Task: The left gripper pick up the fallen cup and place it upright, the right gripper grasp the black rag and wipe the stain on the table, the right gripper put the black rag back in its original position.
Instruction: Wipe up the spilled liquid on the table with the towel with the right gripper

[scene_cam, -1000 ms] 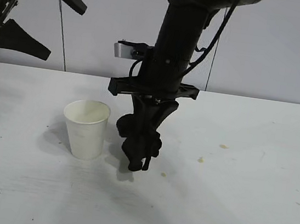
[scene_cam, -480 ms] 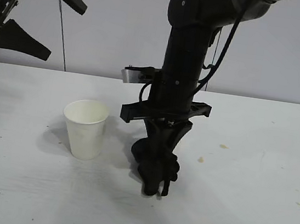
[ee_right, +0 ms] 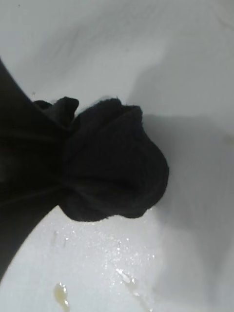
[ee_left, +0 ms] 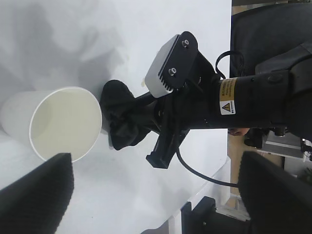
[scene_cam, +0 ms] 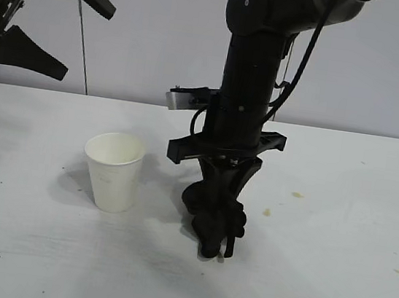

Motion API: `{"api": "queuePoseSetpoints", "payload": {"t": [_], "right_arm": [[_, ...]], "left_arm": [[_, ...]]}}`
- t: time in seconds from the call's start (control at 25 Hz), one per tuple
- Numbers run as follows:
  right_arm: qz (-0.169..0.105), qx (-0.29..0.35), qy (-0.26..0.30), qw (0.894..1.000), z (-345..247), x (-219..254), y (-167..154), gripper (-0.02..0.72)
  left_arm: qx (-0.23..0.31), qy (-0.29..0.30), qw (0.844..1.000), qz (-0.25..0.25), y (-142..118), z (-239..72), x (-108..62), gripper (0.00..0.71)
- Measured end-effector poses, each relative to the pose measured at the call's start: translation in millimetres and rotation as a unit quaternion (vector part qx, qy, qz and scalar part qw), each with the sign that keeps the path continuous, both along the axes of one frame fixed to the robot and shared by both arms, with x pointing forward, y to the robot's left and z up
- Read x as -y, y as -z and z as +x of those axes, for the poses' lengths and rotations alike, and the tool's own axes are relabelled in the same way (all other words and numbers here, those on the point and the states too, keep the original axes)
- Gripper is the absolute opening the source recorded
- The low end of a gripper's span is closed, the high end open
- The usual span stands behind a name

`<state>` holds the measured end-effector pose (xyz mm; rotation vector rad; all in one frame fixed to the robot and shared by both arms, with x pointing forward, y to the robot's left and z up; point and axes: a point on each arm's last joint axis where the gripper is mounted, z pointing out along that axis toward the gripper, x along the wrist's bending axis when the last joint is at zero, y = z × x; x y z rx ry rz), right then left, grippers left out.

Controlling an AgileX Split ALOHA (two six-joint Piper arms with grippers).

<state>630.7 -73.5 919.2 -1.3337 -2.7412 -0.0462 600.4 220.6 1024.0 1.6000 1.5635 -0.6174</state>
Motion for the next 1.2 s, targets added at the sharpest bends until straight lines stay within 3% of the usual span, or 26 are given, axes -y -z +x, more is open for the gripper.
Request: {"api": "queuePoseSetpoints", "payload": {"t": [0.4,0.52,0.68,1.0,1.2], "right_arm": [[0.025,-0.011,-0.012,1.0,-2.1,-4.4,-0.7,0.121],[0.014,-0.006,-0.014,1.0,-1.1,-2.3,0.2,0.121],[-0.022,-0.008,-0.006,1.0,1.7,2.4,16.6,0.121],[-0.036,0.0,0.006,0.999,4.5,4.2,17.8,0.121],[-0.051,0.014,0.058,0.997,17.0,24.8,17.2,0.121]], "left_arm": [[0.001,-0.002,1.0,-0.001,-0.1,0.3,0.0,0.657],[0.001,-0.002,1.0,-0.001,-0.1,0.3,0.0,0.657],[0.001,-0.002,1.0,-0.001,-0.1,0.3,0.0,0.657],[0.001,-0.002,1.0,-0.001,-0.1,0.3,0.0,0.657],[0.002,-0.003,1.0,0.0,0.0,0.7,-0.1,0.657]]}}
